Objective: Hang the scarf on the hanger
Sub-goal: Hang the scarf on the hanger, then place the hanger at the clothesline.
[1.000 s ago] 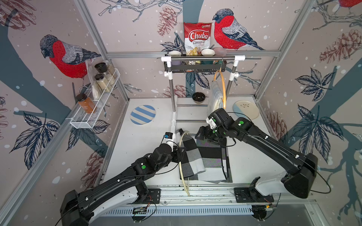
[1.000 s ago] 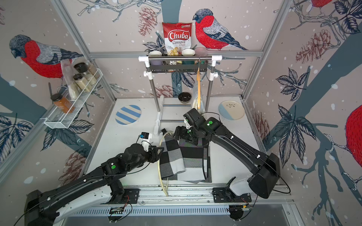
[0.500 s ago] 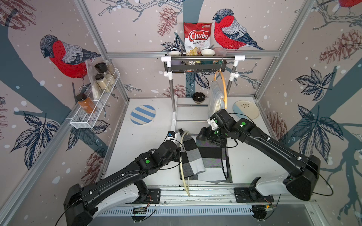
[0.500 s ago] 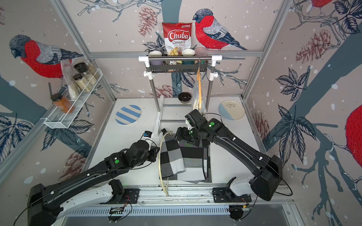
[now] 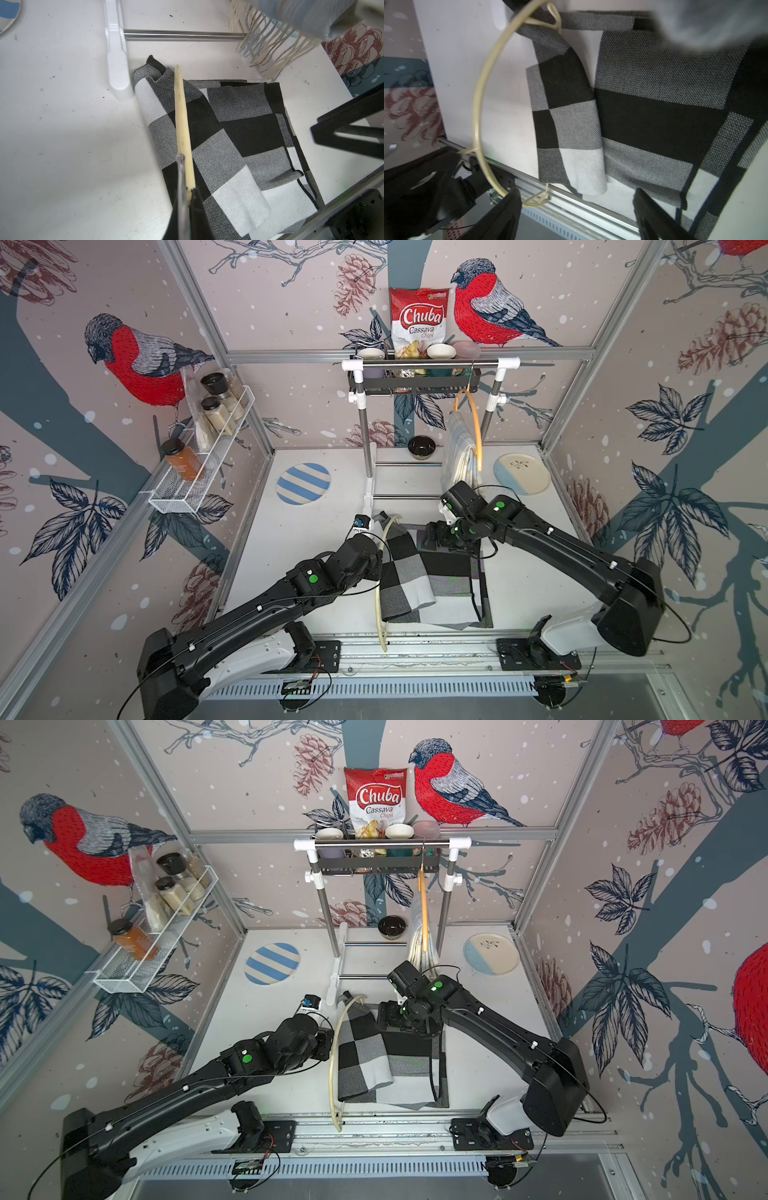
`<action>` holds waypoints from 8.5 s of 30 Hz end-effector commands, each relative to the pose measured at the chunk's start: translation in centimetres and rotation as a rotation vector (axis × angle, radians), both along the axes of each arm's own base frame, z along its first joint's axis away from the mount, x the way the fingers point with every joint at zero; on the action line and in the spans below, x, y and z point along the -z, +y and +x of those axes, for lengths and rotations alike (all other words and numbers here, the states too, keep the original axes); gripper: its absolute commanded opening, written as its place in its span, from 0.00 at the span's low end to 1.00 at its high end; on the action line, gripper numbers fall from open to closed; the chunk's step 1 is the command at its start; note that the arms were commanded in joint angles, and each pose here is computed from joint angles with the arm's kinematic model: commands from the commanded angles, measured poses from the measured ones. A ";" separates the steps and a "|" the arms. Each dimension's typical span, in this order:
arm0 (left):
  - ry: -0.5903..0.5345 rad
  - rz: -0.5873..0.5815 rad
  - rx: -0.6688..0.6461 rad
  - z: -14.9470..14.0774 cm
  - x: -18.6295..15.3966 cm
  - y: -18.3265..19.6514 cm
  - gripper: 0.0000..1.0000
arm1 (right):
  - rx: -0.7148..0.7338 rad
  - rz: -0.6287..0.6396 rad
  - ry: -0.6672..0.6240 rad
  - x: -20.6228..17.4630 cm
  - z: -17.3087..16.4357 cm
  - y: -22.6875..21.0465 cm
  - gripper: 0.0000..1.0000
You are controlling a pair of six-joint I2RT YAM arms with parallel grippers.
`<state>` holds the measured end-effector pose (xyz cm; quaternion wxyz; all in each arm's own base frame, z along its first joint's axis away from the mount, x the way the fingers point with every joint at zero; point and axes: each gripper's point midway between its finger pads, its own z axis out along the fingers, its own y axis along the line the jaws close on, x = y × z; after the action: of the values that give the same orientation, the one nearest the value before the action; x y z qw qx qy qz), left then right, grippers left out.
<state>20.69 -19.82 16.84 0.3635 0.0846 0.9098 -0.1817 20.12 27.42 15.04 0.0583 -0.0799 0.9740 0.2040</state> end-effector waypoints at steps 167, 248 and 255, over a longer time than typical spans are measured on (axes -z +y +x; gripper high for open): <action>-0.162 -0.176 -0.102 4.3 -26.9 2.6 0.00 | 0.101 0.233 -0.126 7.8 -2.9 2.4 0.86; -0.406 -0.257 -0.008 1.5 -29.1 4.5 0.99 | -0.154 1.071 -0.340 -33.5 1.6 9.7 0.00; -0.363 -0.217 0.017 1.9 -26.7 3.8 0.99 | -0.122 1.118 -0.340 -36.0 5.1 9.8 0.00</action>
<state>22.26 -15.64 42.80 0.5118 0.0768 0.8168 -0.2550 25.49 37.40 46.15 0.1967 -0.0827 0.7433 0.6340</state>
